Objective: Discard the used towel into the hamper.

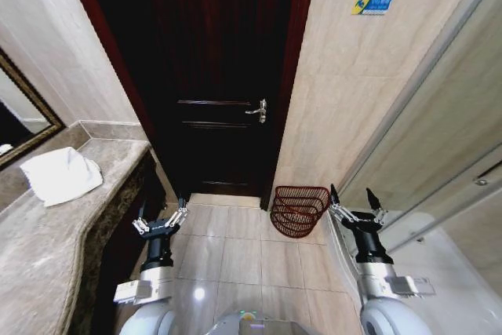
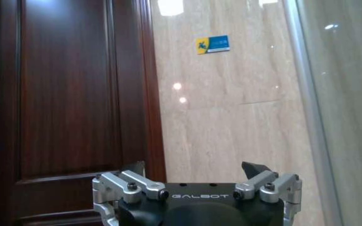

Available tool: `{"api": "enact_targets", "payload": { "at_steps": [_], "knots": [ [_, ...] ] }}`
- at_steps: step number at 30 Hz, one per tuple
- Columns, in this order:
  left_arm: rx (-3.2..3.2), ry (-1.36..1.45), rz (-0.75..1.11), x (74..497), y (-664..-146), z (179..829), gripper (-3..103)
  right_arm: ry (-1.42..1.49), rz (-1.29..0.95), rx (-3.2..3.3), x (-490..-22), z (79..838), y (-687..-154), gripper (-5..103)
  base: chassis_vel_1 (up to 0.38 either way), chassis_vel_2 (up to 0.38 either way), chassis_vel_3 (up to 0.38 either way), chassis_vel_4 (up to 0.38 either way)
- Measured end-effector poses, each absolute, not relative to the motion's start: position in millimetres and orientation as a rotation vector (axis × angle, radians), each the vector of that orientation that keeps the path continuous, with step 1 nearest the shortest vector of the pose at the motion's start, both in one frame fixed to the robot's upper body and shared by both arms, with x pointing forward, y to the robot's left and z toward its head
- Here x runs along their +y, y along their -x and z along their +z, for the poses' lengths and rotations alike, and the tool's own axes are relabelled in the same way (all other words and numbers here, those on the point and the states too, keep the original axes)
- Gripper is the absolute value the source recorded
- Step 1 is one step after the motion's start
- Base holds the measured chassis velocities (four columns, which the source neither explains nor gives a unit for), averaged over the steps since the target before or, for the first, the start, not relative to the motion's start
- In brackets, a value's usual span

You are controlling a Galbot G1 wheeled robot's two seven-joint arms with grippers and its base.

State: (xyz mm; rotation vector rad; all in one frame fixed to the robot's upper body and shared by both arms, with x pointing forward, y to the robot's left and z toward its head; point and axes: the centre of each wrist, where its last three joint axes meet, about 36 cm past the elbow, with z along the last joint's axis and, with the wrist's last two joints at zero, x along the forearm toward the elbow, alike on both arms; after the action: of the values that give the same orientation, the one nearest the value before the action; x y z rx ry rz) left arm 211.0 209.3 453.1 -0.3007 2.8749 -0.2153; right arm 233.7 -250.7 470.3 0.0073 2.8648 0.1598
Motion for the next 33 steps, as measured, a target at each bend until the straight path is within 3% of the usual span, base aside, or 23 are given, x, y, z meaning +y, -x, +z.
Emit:
{"api": "enact_targets", "payload": {
  "at_steps": [33],
  "knots": [
    [2.854,0.354,-0.207,209.7,-209.9,460.7,97,-0.028,0.181,2.845,-248.3,471.1,-236.8,100,0.097,0.092,0.098,0.093]
  ]
}}
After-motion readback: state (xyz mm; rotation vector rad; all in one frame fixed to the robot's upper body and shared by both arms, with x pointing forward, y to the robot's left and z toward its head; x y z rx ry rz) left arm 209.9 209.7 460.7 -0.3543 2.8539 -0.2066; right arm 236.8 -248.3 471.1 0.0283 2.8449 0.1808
